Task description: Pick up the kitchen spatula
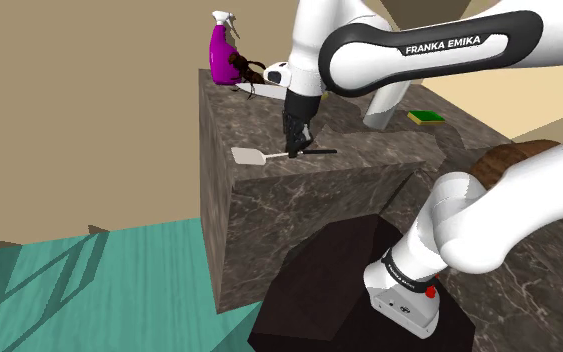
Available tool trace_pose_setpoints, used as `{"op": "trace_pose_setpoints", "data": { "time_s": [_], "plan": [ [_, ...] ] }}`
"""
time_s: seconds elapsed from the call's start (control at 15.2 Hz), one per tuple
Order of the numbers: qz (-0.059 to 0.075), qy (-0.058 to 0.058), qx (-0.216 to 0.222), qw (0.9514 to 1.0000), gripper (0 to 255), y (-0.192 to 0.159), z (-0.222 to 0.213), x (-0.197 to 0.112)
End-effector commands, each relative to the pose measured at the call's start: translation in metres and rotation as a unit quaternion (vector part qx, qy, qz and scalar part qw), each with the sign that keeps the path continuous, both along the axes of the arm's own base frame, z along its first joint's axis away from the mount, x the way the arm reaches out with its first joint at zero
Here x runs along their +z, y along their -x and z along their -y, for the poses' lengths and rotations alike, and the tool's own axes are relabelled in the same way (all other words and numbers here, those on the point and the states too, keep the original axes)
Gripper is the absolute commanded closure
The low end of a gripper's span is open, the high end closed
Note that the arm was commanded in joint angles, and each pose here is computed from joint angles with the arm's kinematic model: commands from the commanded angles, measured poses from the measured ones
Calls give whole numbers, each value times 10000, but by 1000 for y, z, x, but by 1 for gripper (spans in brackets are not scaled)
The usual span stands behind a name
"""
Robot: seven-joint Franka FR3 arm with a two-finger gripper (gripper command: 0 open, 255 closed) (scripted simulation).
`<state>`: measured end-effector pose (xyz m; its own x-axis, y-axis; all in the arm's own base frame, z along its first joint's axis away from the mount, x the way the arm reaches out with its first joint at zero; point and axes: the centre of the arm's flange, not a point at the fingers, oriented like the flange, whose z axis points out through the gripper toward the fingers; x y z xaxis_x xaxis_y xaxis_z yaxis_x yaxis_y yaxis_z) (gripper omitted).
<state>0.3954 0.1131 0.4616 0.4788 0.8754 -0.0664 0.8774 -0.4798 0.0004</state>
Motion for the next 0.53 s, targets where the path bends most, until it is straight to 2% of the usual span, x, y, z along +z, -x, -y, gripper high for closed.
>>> {"op": "trace_pose_setpoints", "data": {
  "time_s": [0.0,0.46],
  "plan": [
    [1,0,0,10000,255,0,0,0],
    [1,0,0,10000,255,0,0,5]
  ]
}}
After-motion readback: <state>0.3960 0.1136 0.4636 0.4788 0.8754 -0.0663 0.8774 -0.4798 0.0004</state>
